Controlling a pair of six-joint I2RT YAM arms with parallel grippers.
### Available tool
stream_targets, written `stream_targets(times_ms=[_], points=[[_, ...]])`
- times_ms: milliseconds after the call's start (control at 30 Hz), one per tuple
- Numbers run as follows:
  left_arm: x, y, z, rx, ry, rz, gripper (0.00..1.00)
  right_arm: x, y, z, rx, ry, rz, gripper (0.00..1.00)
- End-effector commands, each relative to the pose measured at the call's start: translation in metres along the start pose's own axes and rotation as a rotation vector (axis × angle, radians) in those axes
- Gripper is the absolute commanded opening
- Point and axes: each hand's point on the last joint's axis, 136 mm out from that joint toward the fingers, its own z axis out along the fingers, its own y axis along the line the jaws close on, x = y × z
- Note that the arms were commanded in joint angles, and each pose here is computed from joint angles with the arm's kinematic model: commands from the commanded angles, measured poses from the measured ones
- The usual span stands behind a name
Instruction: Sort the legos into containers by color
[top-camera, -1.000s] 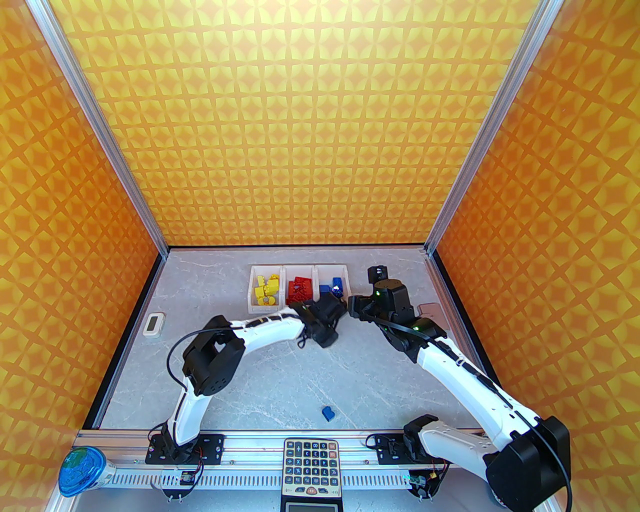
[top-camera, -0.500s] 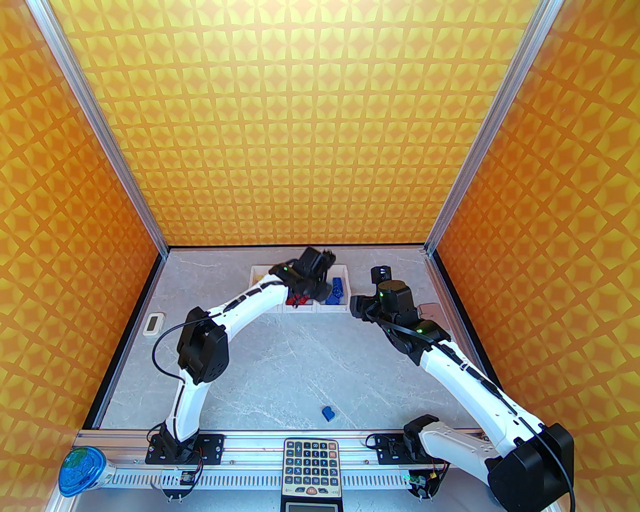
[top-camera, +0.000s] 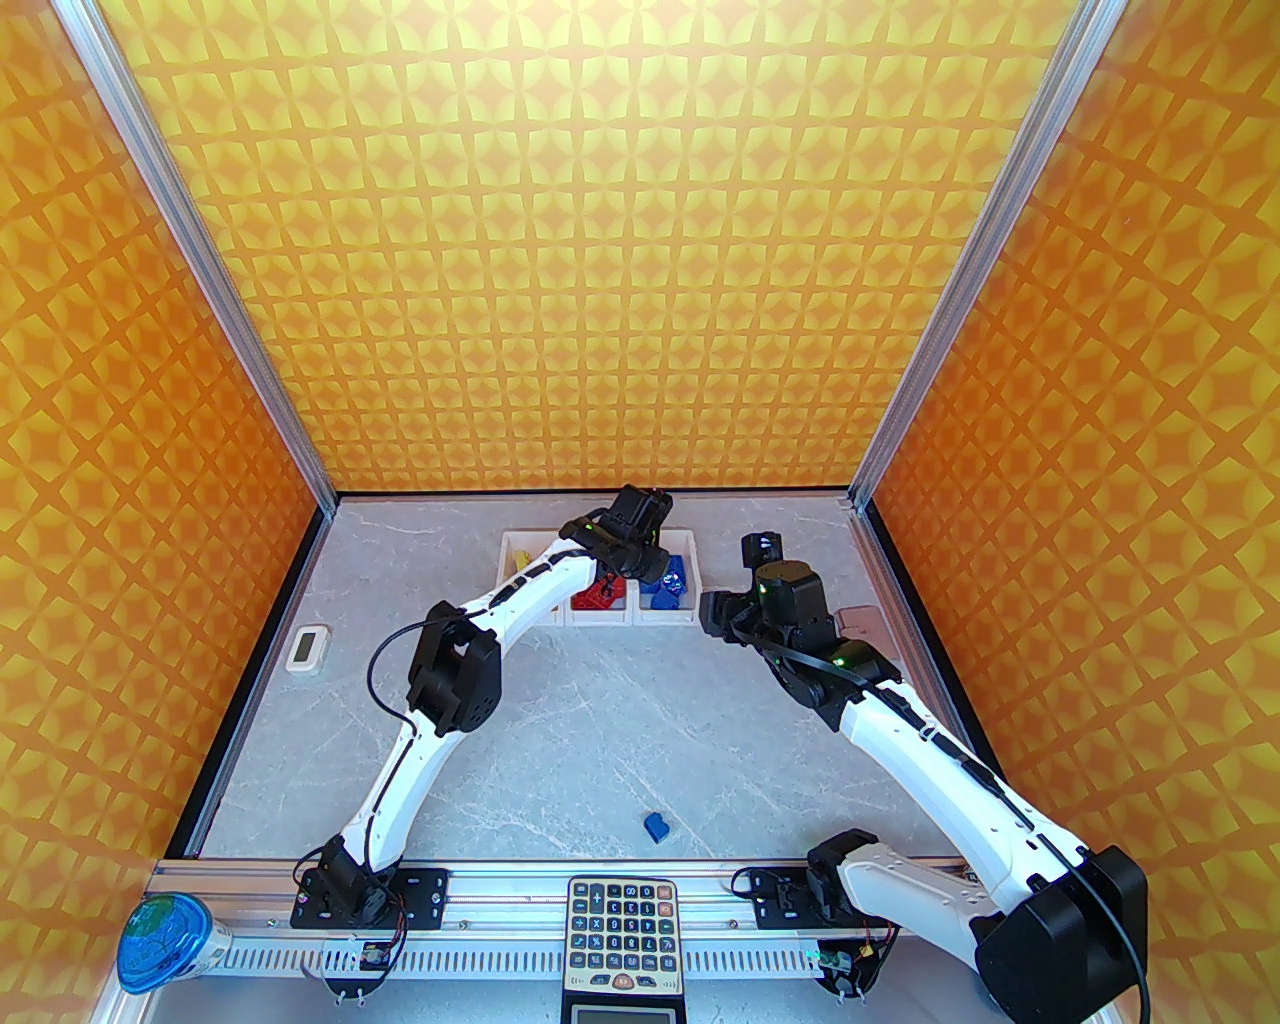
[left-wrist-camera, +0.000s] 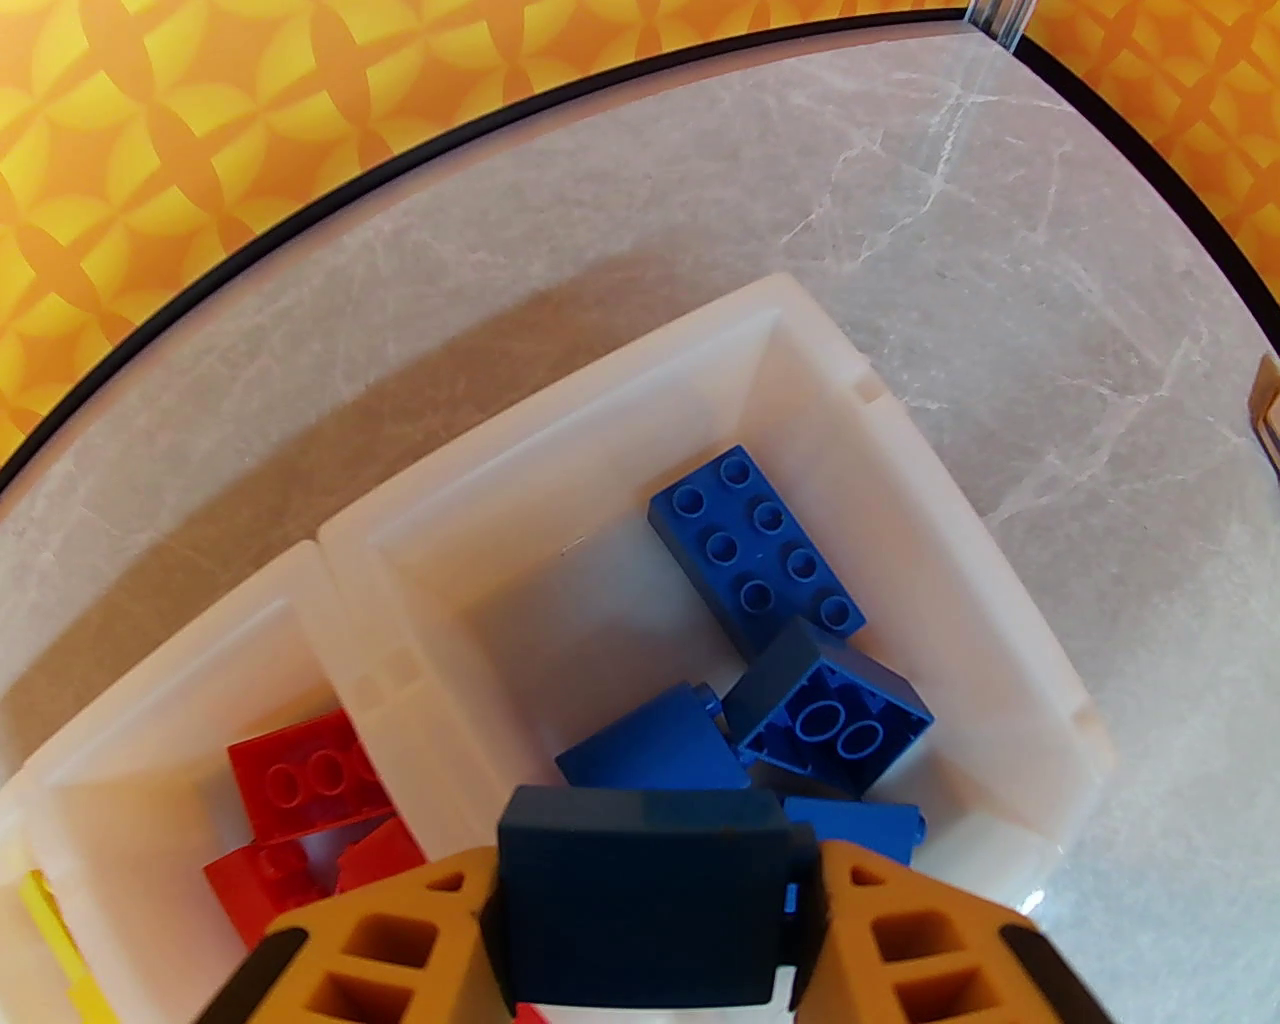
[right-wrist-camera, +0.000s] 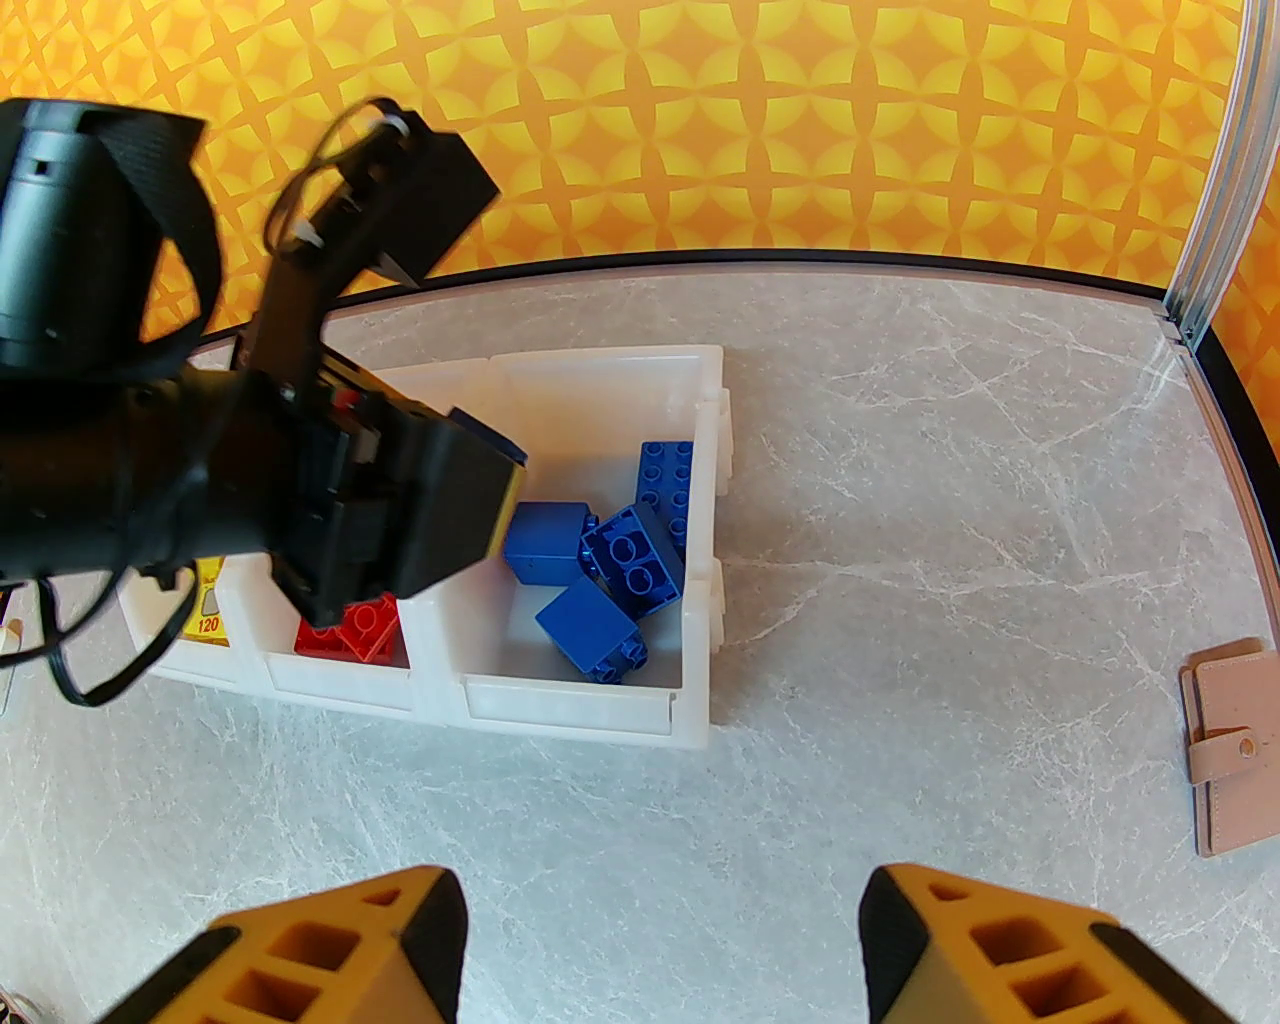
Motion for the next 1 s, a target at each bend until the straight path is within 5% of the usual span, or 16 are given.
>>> stream_targets(times_ms=[0, 167, 333, 400, 767, 967], points=[[-0.031, 0.001, -0.004, -0.004, -0.102, -0.025, 0.31, 0.008, 0.000, 0.006, -0.002, 0.029, 0.010, 0.69], [-0.030, 0.001, 0.007, -0.002, -0.115, -0.029, 0.36, 0.007, 0.000, 0.006, -0.007, 0.029, 0.011, 0.70], [-0.039, 0.007, 0.017, -0.003, -0.143, -0.061, 0.70, 0.011, 0.002, 0.010, -0.014, 0.042, 0.008, 0.70], [-0.044, 0.006, 0.014, -0.003, -0.153, -0.062, 0.76, 0.011, 0.002, 0.011, -0.014, 0.046, 0.007, 0.70], [-0.043, 0.010, -0.069, 0.008, -0.180, -0.146, 0.77, 0.017, 0.006, 0.018, -0.030, 0.078, -0.009, 0.70], [0.001, 0.018, -0.113, 0.000, -0.149, -0.189, 0.77, 0.025, 0.018, 0.023, -0.099, 0.091, -0.023, 0.69]])
